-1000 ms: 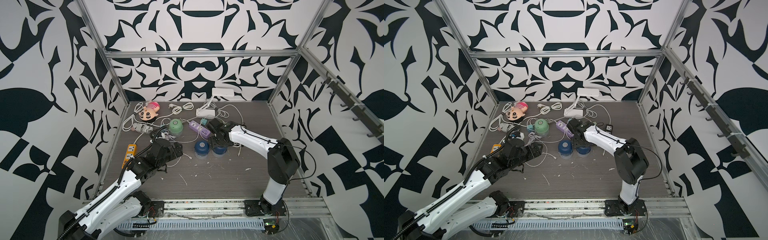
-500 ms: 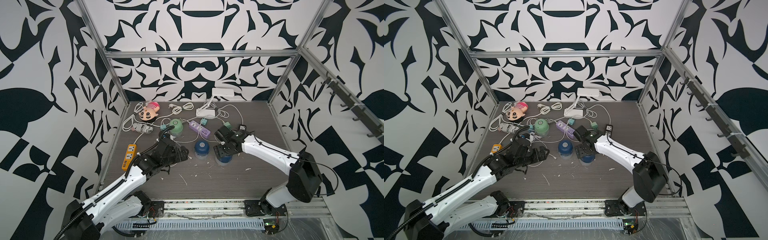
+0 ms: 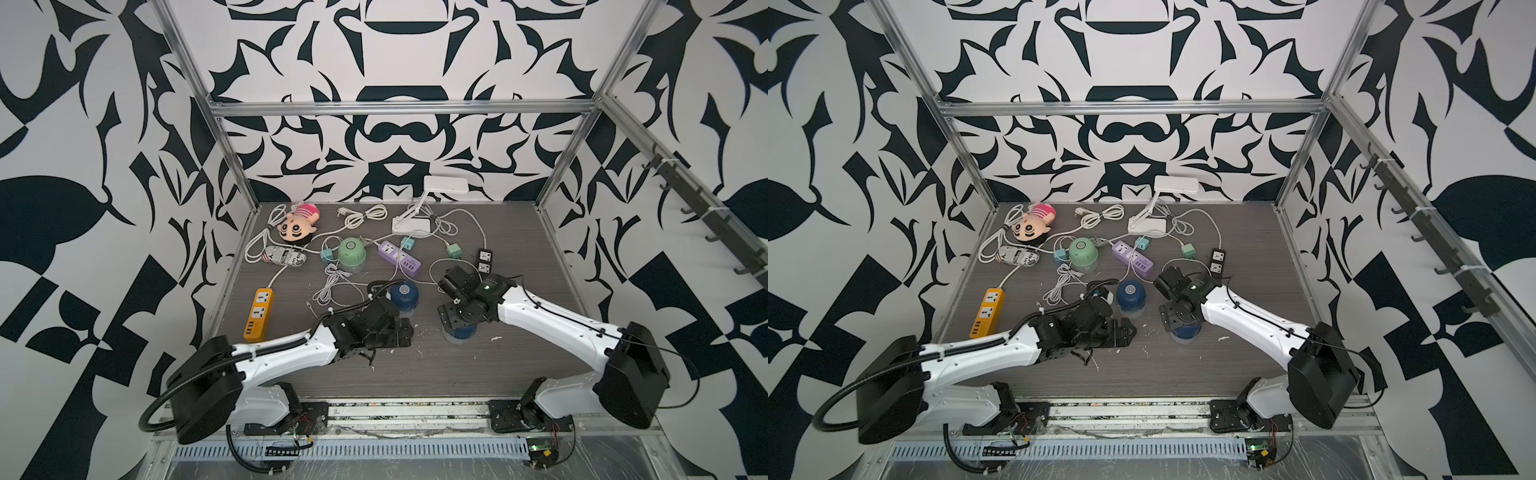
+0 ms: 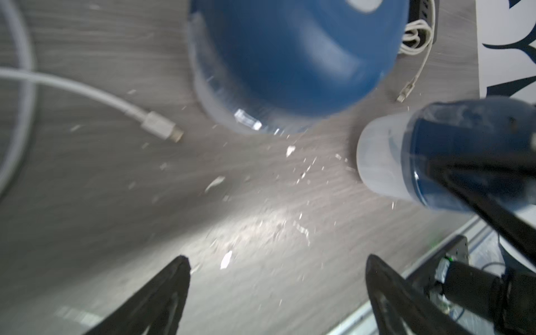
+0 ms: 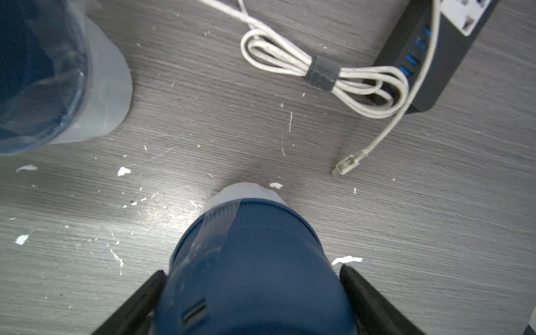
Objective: Charge the cordless meat grinders
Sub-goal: Adjust the cordless meat grinder at the center of the board.
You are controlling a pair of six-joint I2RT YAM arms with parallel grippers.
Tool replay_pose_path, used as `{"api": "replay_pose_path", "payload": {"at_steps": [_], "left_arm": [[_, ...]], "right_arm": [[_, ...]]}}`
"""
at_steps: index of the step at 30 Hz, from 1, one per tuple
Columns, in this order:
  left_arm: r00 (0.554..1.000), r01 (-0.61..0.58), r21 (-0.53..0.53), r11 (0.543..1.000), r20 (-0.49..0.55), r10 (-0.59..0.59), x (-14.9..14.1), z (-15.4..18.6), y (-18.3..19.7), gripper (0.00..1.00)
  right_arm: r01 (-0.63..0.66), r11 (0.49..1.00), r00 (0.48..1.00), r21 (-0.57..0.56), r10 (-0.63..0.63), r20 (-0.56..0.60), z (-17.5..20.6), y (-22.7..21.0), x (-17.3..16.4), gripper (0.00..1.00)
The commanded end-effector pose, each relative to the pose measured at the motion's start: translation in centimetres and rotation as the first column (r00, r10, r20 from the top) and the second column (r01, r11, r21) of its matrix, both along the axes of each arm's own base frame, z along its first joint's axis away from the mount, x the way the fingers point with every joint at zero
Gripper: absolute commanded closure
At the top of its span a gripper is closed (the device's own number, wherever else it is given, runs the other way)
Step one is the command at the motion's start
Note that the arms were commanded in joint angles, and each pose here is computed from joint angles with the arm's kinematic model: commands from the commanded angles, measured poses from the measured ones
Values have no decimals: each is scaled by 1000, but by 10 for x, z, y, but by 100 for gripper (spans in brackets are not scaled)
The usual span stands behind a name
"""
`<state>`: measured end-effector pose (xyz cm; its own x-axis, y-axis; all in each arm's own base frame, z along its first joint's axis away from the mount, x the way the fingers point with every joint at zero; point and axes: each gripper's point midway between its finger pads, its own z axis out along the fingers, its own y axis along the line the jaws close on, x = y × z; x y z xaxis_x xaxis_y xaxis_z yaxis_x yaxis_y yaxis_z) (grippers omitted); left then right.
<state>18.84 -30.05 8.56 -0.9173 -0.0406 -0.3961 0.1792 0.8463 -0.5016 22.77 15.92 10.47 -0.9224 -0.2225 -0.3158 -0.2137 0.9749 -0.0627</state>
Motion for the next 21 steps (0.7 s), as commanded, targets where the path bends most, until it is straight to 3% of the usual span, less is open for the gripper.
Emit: {"api": "replay_pose_path", "payload": {"at_steps": [1,5,13,21], "left_arm": [[999,-13,-95,995,51,18,21,20,-34,4],[996,-62,-55,997,60,65,35,11,-38,4],[962,-272,6,962,25,272,67,-20,-7,5],[951,-310,54,949,40,308,94,-30,6,5]], "right_arm": [[33,999,999,-5,-33,35,8,-9,0,26],[36,999,999,-3,-36,32,5,-11,-3,26],[37,999,998,10,-37,43,8,-11,-3,28],[5,999,999,49,-7,39,4,1,-1,31]]}}
